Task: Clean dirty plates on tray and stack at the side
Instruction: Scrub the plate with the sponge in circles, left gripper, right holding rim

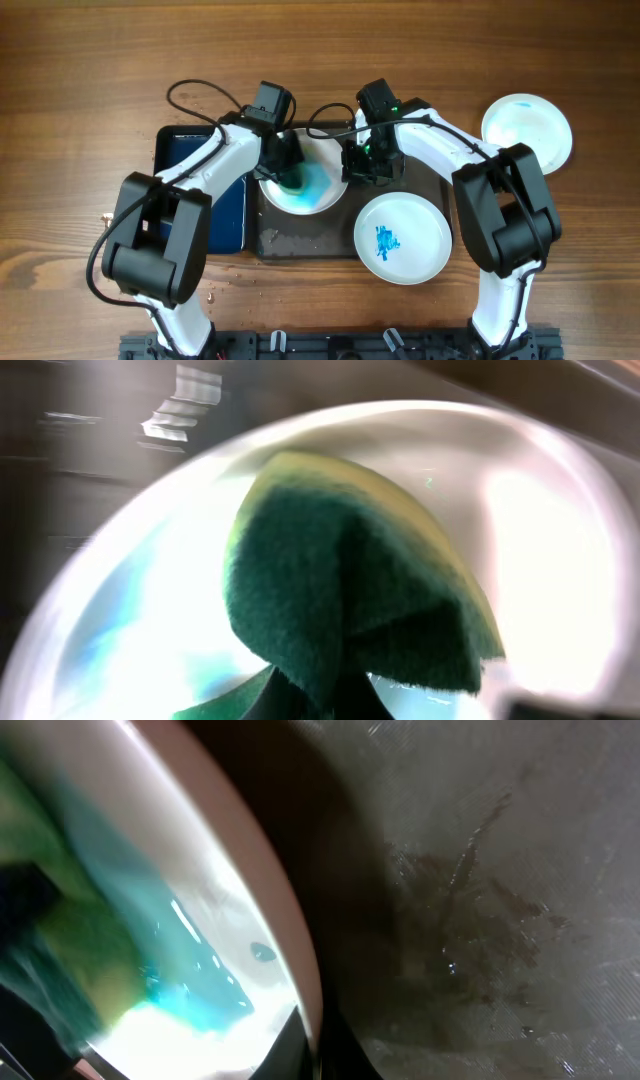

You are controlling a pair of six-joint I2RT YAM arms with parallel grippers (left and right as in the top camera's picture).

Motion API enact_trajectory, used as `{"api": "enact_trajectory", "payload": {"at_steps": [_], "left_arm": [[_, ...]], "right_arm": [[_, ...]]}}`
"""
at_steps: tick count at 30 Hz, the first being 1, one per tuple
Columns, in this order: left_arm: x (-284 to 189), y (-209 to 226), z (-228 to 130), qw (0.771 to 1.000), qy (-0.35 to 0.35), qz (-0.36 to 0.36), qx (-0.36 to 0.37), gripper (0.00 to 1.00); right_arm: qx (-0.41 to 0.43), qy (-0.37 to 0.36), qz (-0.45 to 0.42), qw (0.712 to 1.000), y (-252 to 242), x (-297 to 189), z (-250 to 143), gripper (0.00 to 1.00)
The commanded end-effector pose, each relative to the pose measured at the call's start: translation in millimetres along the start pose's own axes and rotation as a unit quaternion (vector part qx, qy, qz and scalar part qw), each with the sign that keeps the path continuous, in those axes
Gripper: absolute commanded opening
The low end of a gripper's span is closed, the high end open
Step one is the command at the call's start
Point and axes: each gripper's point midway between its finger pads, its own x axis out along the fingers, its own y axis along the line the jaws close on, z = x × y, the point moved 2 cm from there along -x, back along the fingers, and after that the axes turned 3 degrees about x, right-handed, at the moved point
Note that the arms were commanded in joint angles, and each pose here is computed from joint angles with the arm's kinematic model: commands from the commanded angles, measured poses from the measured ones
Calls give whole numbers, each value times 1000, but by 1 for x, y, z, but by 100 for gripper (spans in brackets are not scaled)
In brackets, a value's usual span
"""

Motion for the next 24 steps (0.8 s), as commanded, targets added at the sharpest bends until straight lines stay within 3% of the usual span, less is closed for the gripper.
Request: {"api": "enact_trajectory", "payload": {"at_steps": [1, 5, 8, 16, 19, 24], "left_arm": [[2, -43, -32, 991, 69, -103, 51, 4], [2, -60, -51, 985, 98, -125, 69, 4], [2, -48, -51, 987, 108, -109, 51, 4], [27, 59, -12, 996, 77, 49, -23, 4], [14, 113, 0, 979, 30, 190, -70, 4], [2, 137, -7, 958, 23, 268, -99, 4]], "right_arm": [[7, 14, -47, 999, -22, 17, -5, 5], [7, 14, -47, 999, -22, 17, -5, 5], [8, 16, -48, 999, -23, 17, -6, 4], [9, 18, -49, 999, -23, 17, -7, 5], [9, 18, -49, 999, -23, 17, -7, 5], [9, 17, -49, 999, -23, 17, -6, 5]]}}
